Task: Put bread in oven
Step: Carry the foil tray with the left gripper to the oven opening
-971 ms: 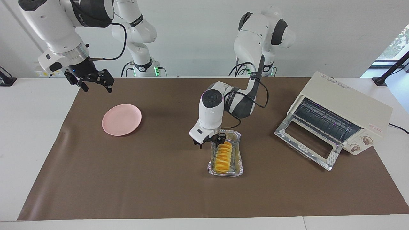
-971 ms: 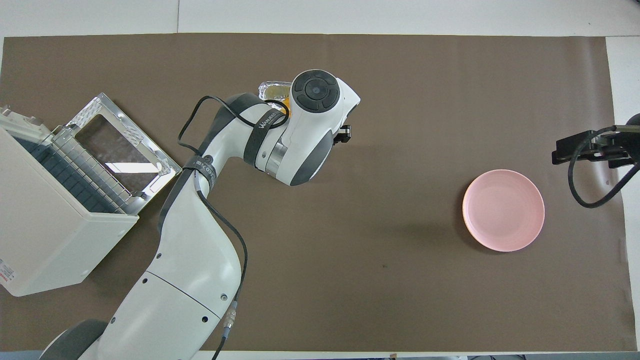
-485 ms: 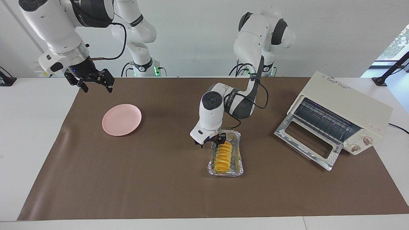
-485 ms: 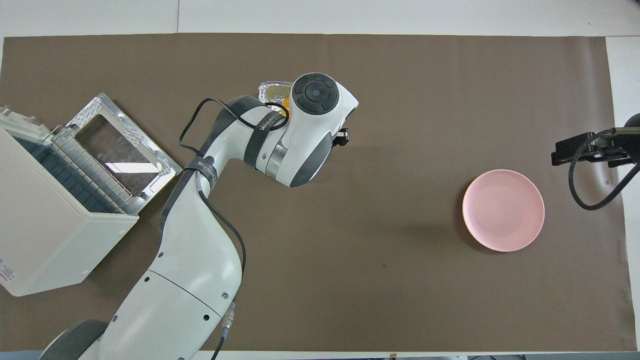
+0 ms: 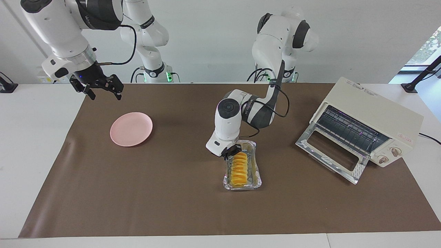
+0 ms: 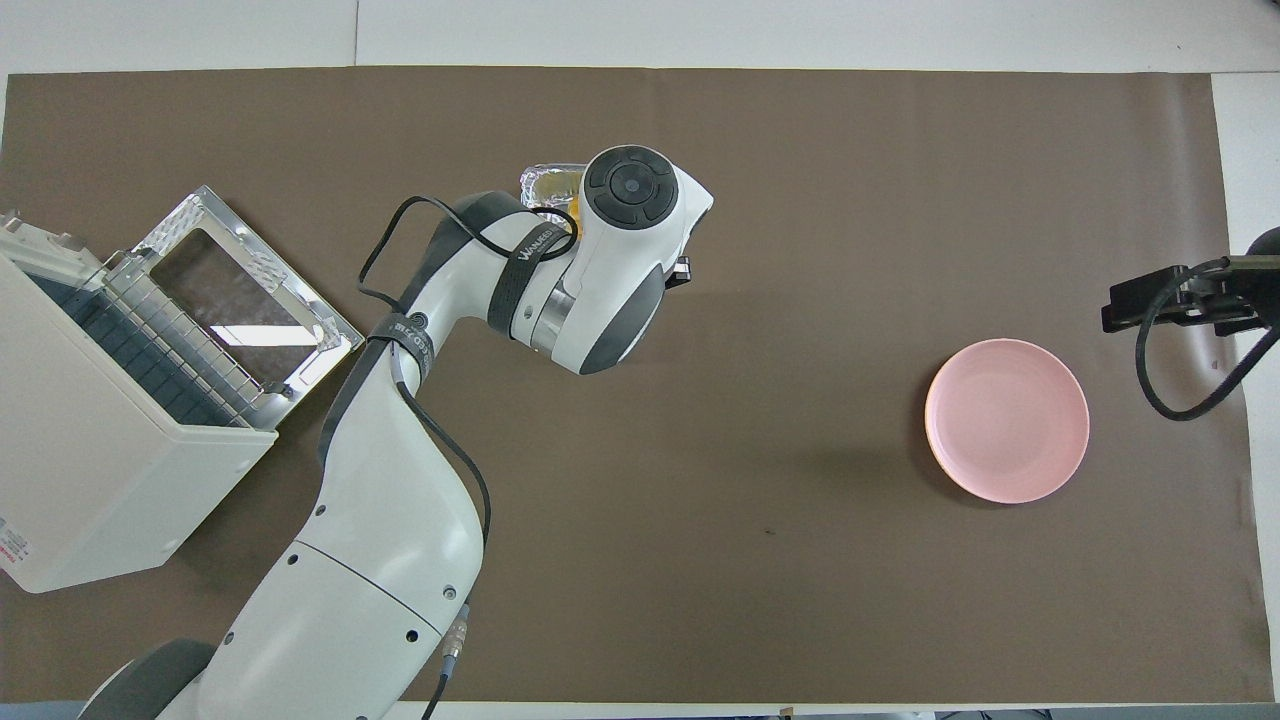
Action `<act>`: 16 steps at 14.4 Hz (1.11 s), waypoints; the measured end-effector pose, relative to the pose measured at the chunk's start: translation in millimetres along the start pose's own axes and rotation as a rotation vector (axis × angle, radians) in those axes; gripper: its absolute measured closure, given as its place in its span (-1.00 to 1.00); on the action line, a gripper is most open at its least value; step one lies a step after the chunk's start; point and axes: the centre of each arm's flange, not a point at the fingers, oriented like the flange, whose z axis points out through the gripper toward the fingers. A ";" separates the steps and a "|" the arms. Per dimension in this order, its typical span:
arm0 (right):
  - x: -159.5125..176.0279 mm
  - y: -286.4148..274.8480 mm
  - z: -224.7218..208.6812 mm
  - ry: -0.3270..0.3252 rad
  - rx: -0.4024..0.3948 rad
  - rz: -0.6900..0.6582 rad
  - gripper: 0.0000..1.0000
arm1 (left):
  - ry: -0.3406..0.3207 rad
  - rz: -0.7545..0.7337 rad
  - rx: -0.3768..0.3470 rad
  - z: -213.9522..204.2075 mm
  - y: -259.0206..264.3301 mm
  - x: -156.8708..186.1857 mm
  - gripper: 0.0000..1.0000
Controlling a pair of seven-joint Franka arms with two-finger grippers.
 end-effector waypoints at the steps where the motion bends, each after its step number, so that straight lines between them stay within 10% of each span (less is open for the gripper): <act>1: 0.0 0.0 0.3 -0.001 0.000 0.000 -1.00 | -0.006 -0.018 -0.007 -1.2 -0.8 0.4 0.96; 16: -0.5 -1.8 0.3 -0.001 0.000 -0.003 -1.00 | 0.001 -0.704 0.225 -63.6 -152.4 62.7 0.96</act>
